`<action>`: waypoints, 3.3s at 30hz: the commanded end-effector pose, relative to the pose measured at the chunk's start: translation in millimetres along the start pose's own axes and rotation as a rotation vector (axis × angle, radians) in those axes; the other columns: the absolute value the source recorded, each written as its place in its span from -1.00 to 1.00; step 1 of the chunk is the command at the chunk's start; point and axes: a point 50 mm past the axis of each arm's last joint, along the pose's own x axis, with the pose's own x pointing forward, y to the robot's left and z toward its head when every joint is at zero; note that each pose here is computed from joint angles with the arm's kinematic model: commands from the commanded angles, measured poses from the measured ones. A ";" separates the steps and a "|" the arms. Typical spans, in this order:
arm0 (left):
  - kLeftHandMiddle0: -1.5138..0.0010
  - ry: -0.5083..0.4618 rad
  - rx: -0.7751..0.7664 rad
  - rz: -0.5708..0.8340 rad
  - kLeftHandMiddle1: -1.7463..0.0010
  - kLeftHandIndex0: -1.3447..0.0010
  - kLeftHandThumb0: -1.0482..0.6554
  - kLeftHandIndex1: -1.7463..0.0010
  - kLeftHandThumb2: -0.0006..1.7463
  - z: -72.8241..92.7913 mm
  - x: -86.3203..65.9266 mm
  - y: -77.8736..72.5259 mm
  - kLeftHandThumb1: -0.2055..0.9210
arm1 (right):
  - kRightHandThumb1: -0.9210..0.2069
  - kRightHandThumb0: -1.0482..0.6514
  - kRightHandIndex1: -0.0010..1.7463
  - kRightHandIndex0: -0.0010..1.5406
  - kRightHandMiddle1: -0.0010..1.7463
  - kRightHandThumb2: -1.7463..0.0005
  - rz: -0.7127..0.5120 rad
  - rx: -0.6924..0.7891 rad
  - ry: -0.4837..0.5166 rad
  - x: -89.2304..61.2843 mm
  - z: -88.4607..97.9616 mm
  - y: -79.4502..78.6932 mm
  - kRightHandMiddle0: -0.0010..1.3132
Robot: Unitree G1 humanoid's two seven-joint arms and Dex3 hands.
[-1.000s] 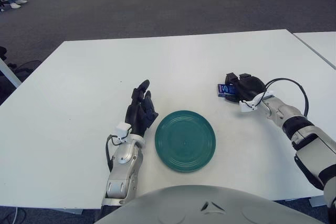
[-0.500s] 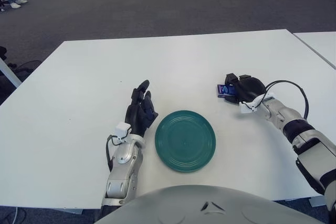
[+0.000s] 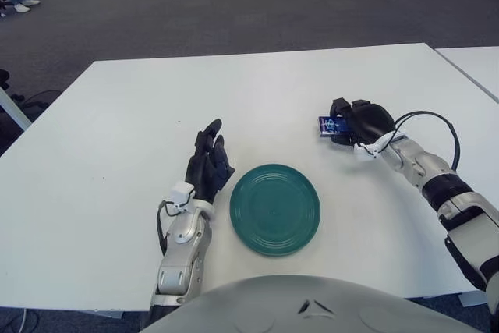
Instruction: Put the gum into the plate.
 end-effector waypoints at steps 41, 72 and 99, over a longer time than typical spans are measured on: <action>0.68 0.003 -0.066 0.006 0.99 1.00 -0.81 0.30 0.07 0.9 3.8 1.4 1.00 | -1.00 -0.46 1.00 -0.21 1.00 0.17 -0.031 0.051 -0.268 -6.5 63.3 -38.3 -0.15; 0.70 -0.013 -0.023 0.010 1.00 1.00 -0.77 0.35 0.10 1.5 4.3 -1.9 1.00 | -1.00 -0.41 1.00 -0.16 1.00 0.15 -0.050 0.049 -0.553 -32.6 136.3 -59.9 -0.19; 0.69 -0.008 -0.023 0.041 1.00 1.00 -0.75 0.33 0.14 2.0 8.5 -2.5 1.00 | -0.78 -0.35 1.00 -0.18 1.00 0.14 0.024 -0.002 -0.702 -40.5 164.8 -38.5 -0.30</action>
